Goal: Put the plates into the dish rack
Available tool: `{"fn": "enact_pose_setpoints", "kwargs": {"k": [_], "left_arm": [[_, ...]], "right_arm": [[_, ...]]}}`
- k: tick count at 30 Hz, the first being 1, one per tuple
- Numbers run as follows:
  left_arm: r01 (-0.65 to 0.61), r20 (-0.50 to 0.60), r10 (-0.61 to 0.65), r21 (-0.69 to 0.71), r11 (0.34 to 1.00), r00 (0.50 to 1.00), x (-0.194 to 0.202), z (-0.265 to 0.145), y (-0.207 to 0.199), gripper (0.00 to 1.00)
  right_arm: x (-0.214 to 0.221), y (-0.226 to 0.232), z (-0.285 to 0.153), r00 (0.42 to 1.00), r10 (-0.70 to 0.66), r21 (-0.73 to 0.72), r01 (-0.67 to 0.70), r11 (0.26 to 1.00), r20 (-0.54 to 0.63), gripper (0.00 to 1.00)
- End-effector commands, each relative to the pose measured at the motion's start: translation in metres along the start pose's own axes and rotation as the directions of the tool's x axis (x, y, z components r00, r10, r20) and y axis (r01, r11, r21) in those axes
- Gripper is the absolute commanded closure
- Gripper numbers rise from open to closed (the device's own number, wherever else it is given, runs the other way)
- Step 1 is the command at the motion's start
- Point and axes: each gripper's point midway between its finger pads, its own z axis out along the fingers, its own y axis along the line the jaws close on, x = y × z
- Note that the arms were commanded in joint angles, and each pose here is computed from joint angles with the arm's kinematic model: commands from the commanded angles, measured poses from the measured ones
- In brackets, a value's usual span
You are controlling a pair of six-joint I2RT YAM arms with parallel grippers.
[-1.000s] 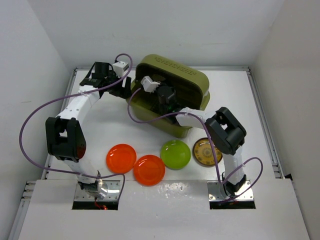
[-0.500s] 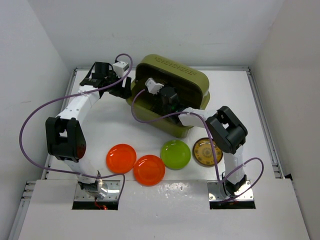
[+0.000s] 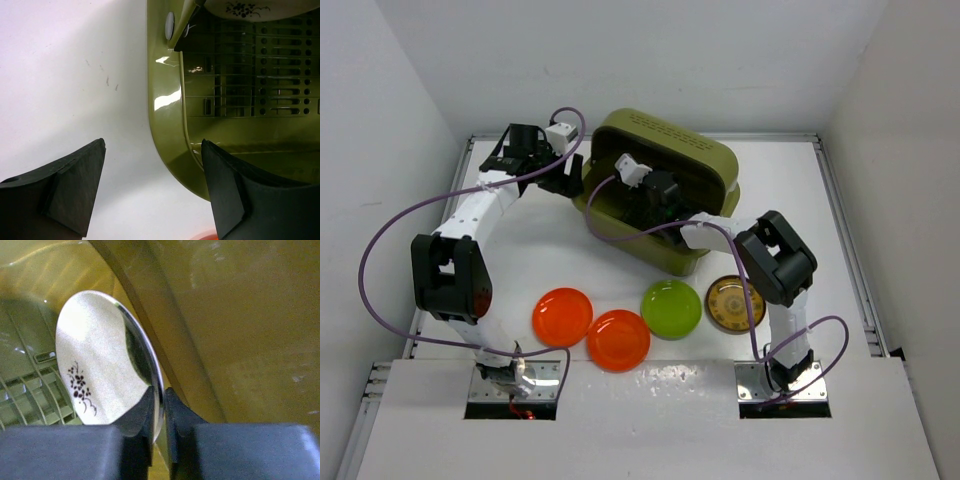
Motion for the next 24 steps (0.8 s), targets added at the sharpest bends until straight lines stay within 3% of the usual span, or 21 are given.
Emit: {"fn": "enact_pose_setpoints", "kwargs": {"k": [1,3,8,14,16,21,23,24], "left_arm": [[-0.024,0.001,0.024,-0.006,1.0,1.0,-0.002,-0.005,-0.002,0.18],[-0.024,0.001,0.024,-0.006,1.0,1.0,-0.002,-0.005,-0.002,0.17],[-0.031,0.01,0.031,-0.015,0.999,0.999,-0.004,-0.009,0.002,0.16],[-0.139,0.085,0.135,0.045,0.989,0.987,-0.02,-0.041,0.002,0.16],[-0.209,0.107,0.202,0.052,0.977,0.973,-0.023,-0.056,0.002,0.22],[-0.324,0.026,0.325,0.204,0.924,0.945,0.02,-0.086,-0.01,0.39],[-0.409,-0.037,0.442,0.318,0.856,0.896,0.057,-0.099,-0.021,0.39],[-0.44,-0.074,0.499,0.374,0.817,0.863,0.08,-0.095,-0.021,0.32]], "right_arm": [[-0.006,-0.01,-0.002,1.0,0.017,0.001,-0.017,1.0,0.013,0.82],[-0.006,-0.015,-0.004,1.0,-0.001,0.017,0.001,1.0,0.014,0.61],[-0.014,-0.021,-0.006,1.0,-0.002,0.032,0.001,0.999,0.03,0.46],[-0.04,-0.035,-0.012,0.997,0.011,0.062,-0.016,0.998,0.074,0.23],[-0.048,-0.035,-0.018,0.996,0.027,0.063,-0.032,0.997,0.083,0.2],[-0.059,-0.03,-0.03,0.993,0.08,0.019,-0.081,0.997,0.083,0.06],[-0.058,-0.027,-0.037,0.993,0.1,-0.033,-0.099,0.995,0.056,0.02],[-0.063,-0.025,-0.042,0.99,0.128,-0.088,-0.123,0.989,0.06,0.0]]}}
